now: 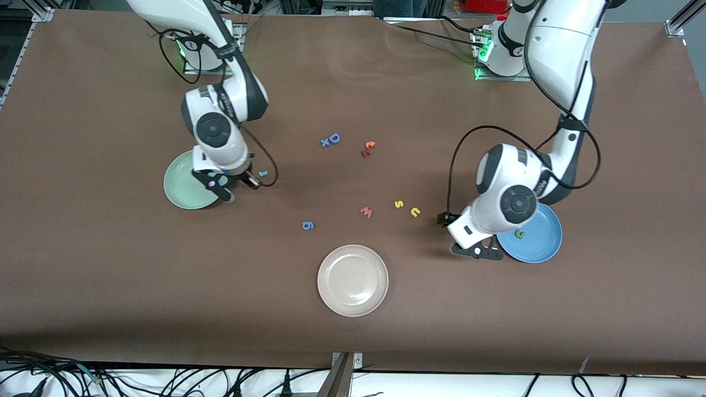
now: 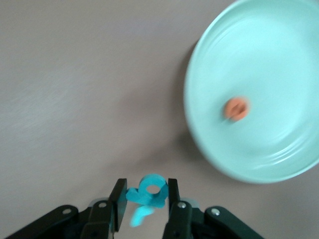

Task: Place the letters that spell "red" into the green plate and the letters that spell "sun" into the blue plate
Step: 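Grasp the teal r with the right gripper while the left gripper grasps the u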

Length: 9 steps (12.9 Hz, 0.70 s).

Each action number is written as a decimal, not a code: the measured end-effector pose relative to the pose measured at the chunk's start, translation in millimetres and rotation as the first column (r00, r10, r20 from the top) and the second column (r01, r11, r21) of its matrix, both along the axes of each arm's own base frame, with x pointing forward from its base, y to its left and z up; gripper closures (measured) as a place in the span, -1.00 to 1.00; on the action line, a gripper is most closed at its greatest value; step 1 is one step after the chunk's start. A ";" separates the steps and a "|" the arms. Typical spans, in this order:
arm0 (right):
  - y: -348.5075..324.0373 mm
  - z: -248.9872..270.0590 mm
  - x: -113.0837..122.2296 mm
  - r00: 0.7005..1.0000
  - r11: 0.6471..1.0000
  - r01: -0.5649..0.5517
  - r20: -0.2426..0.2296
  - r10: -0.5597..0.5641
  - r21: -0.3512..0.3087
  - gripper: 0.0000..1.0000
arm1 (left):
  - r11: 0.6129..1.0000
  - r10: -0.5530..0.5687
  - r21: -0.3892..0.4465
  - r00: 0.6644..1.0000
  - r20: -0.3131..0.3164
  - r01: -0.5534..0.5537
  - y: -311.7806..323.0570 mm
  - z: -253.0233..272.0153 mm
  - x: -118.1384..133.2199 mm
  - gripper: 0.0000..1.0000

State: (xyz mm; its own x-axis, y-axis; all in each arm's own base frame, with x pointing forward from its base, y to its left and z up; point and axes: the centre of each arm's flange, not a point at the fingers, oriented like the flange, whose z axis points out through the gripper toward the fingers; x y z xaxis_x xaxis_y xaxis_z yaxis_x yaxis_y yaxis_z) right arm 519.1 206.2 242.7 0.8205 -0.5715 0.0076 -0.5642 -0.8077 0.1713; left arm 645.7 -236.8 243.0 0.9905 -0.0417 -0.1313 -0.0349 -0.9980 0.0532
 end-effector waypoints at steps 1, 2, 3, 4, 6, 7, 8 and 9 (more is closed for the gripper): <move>-23.7 2.9 3.4 0.999 0.999 -0.033 -0.033 0.033 -0.010 0.27 | 0.997 0.078 0.014 0.997 -0.007 -0.078 -11.5 -1.8 -4.7 -0.82; -50.2 2.5 6.3 0.996 0.997 -0.069 -0.063 0.068 -0.016 0.27 | 0.987 0.161 0.030 0.987 -0.012 -0.160 -19.9 -4.5 -8.5 -0.81; -77.1 -1.6 6.0 0.991 0.995 -0.101 -0.093 0.099 -0.019 0.27 | 0.970 0.241 0.046 0.970 -0.017 -0.240 -26.0 -7.2 -11.4 -0.79; -98.1 -7.0 3.0 0.985 0.992 -0.123 -0.120 0.120 -0.018 0.27 | 0.946 0.319 0.063 0.948 -0.020 -0.317 -30.4 -10.4 -13.8 -0.78; -116.2 -19.9 -9.2 0.975 0.989 -0.146 -0.169 0.142 -0.014 0.27 | 0.884 0.462 0.090 0.887 -0.016 -0.459 -40.6 -16.2 -18.3 -0.76; -117.4 -25.0 -14.1 0.971 0.988 -0.154 -0.185 0.150 -0.013 0.27 | 0.856 0.512 0.083 0.859 0.000 -0.510 -46.9 -16.4 -18.3 -0.79; -118.7 -29.1 -17.2 0.969 0.987 -0.158 -0.196 0.152 -0.014 0.27 | 0.833 0.550 0.068 0.835 0.015 -0.549 -53.4 -15.9 -18.2 -0.79; -119.8 -32.1 -19.3 0.967 0.987 -0.159 -0.204 0.153 -0.015 0.27 | 0.813 0.579 0.057 0.815 0.024 -0.579 -60.3 -16.1 -19.1 -0.94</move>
